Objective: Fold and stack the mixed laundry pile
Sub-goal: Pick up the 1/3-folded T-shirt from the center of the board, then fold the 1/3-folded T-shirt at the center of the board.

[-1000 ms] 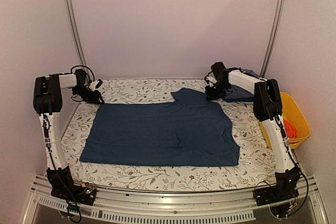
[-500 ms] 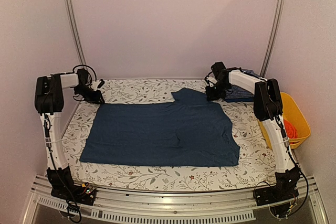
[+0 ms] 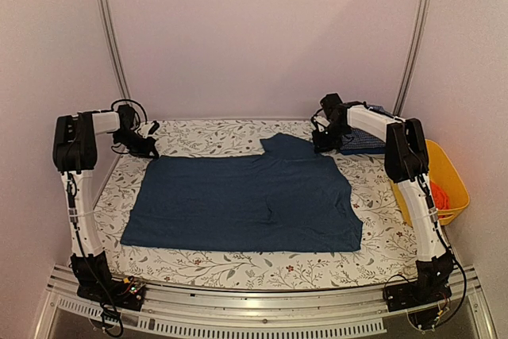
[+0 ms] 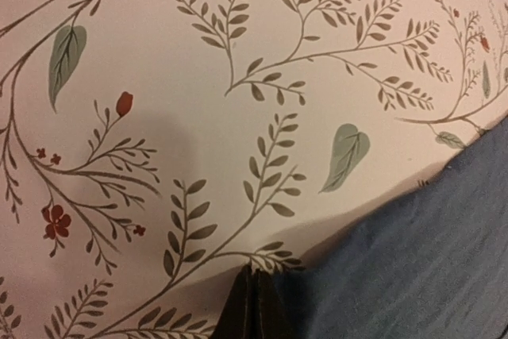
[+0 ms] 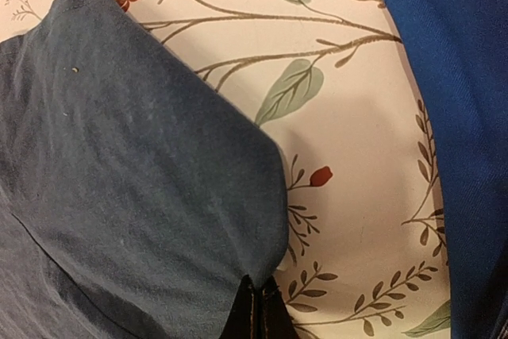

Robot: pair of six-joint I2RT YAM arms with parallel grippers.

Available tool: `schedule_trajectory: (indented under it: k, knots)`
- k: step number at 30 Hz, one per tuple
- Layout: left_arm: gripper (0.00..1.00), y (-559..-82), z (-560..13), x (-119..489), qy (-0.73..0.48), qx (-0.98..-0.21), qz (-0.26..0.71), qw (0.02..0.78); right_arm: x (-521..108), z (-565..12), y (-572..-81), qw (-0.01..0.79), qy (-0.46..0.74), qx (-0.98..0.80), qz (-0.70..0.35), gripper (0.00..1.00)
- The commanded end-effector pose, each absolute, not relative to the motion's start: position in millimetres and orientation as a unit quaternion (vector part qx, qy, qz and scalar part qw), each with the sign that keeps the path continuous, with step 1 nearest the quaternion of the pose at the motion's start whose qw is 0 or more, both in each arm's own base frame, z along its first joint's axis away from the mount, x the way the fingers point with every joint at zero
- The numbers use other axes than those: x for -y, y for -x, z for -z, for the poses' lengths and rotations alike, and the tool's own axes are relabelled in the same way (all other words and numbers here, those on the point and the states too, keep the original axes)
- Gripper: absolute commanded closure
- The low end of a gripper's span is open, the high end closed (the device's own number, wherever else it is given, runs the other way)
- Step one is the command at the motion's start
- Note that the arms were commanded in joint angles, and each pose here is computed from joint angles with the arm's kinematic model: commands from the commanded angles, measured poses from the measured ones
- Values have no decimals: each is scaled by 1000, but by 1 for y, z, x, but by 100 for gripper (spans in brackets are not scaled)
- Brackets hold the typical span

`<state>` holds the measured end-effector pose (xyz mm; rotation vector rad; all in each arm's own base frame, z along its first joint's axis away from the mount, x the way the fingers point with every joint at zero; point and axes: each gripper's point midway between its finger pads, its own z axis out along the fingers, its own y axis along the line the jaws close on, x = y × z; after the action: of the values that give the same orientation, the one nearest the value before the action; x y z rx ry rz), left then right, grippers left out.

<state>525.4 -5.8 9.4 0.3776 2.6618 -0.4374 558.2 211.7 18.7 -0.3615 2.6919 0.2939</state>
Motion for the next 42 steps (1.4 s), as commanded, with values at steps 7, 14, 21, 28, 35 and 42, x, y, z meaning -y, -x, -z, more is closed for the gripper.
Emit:
schedule_trajectory:
  k: [7, 14, 21, 28, 35, 42]
  knots:
    - [100, -535, -69, 7, -127, -939, 168, 271, -203, -96, -560, 262, 99, -951, -129, 100]
    - [100, -512, -72, 12, -126, -938, 173, 272, -208, -103, -541, 252, 96, -950, -160, 100]
    - [100, -484, -86, 8, -126, -939, 148, 284, -210, -113, -518, 248, 94, -946, -186, 100]
    - [100, -456, -78, 5, -118, -948, 132, 266, -211, -121, -487, 244, 103, -945, -192, 100]
    - [100, -434, -76, -6, -106, -955, 91, 262, -211, -106, -447, 222, 99, -949, -199, 100]
    - [100, -415, -72, -22, -88, -964, 46, 247, -209, -102, -413, 215, 98, -951, -202, 100]
